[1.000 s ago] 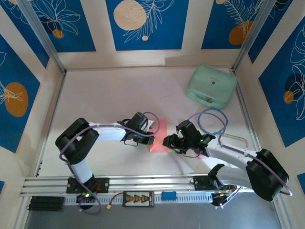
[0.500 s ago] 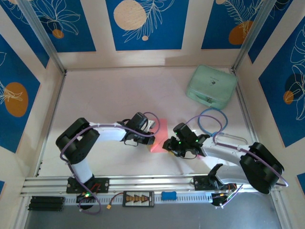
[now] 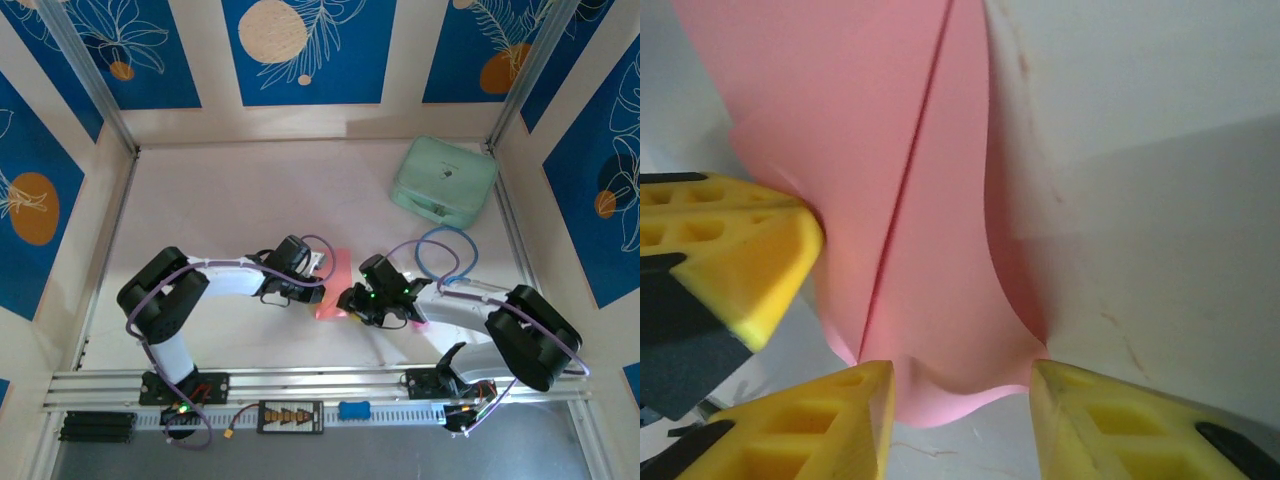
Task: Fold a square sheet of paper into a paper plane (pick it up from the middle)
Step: Turn over the paper at the center of the table, then third fold the triangle at the center of the table.
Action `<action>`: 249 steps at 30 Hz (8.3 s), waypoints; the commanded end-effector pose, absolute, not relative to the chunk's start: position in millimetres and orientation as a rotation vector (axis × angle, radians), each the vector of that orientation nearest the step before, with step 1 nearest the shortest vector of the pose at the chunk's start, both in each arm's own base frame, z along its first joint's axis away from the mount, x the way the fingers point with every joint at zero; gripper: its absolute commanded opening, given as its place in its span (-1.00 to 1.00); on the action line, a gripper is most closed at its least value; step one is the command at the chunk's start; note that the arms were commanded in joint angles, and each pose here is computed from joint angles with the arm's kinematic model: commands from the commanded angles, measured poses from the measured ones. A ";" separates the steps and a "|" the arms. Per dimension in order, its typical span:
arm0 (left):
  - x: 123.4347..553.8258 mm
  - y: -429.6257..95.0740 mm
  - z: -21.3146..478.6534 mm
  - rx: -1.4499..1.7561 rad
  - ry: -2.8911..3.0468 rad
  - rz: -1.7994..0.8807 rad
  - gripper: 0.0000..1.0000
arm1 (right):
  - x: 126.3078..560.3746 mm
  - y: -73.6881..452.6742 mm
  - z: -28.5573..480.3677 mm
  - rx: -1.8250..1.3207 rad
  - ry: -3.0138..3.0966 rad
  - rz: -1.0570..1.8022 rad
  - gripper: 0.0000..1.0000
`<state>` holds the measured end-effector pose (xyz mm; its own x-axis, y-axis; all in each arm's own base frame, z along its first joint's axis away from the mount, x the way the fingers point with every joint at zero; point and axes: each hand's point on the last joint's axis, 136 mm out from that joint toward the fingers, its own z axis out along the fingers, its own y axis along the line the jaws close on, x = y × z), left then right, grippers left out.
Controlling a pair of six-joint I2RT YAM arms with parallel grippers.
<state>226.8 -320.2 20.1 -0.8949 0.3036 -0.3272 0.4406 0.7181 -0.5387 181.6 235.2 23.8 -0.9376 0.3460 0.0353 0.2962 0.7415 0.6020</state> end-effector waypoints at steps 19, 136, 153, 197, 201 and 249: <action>215.3 -310.2 5.1 0.586 2.783 -0.918 -0.97 | 238.2 249.6 40.0 0.448 2.735 1.129 -0.03; 245.9 -230.2 113.0 0.072 2.493 -1.201 0.31 | 231.6 270.7 62.9 0.034 2.690 1.180 -0.76; 247.2 -248.4 92.7 0.061 2.532 -1.316 0.27 | 231.1 283.0 52.8 0.002 2.714 1.232 -0.87; 240.7 -262.7 20.5 -0.028 2.803 -1.187 -0.39 | 201.9 262.6 -19.6 0.210 2.913 1.074 -0.91; 242.8 -262.8 20.1 -0.041 2.806 -1.179 -0.45 | 201.5 263.5 -19.5 0.205 2.912 1.076 -0.91; 237.4 -233.4 54.1 -0.284 2.788 -1.135 -1.00 | 157.8 377.8 73.2 -1.268 1.671 0.229 0.33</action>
<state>242.6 -237.0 53.7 -0.9762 -0.2061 -0.0679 -0.1009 0.7081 -0.6989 145.6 360.2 50.0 -0.1244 -0.6355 -0.7620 -0.8647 0.4461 -0.2308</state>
